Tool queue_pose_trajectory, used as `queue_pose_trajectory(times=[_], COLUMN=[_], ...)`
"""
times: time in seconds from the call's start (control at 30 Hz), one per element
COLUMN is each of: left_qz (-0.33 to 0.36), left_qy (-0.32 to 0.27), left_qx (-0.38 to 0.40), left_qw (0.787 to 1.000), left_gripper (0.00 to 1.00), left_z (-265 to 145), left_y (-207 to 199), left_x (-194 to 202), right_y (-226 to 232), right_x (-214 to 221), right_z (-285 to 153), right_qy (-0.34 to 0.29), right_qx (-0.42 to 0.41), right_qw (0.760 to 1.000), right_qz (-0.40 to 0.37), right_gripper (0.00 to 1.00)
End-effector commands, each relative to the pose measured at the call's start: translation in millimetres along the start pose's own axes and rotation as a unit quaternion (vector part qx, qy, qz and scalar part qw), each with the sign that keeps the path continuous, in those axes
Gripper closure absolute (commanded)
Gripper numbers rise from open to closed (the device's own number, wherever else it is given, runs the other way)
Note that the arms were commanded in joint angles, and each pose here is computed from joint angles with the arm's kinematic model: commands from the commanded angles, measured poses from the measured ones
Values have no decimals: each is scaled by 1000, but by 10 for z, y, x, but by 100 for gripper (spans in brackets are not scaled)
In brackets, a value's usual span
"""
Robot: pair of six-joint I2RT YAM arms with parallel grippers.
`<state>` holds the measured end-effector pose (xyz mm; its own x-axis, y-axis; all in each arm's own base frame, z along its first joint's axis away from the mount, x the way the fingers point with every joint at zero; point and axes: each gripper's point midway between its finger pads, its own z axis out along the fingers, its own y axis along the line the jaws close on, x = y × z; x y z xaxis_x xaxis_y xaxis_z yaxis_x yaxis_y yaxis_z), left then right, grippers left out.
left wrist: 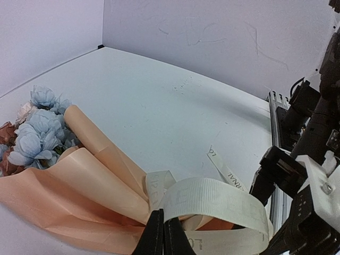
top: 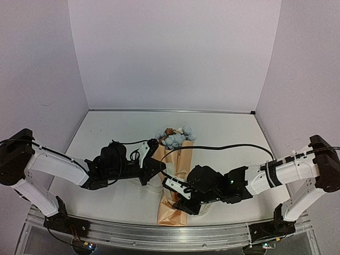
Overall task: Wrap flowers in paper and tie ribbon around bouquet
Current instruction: Cross the half-tied ribbon over the folded bouquet.
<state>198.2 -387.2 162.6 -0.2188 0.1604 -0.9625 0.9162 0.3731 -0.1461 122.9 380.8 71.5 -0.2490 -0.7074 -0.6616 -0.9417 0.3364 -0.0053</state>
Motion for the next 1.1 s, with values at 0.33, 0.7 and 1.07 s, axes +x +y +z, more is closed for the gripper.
queue_pose_trajectory(times=[0.33, 0.7, 1.07], left_qz=[2, -3, 1], left_qy=[-21, -27, -10], left_qx=[3, -1, 19], left_qw=[1000, 1000, 1000], left_gripper=[98, 98, 98], left_z=[-92, -167, -195], left_y=[34, 69, -7], left_x=[-134, -133, -71], right_y=[-51, -436, -936], right_x=[-84, -103, -249], right_z=[-154, -398, -313], right_qy=[-18, -27, -12], right_qx=[17, 88, 59], right_qw=[999, 992, 945], right_qz=[32, 85, 322], right_gripper=[98, 100, 100])
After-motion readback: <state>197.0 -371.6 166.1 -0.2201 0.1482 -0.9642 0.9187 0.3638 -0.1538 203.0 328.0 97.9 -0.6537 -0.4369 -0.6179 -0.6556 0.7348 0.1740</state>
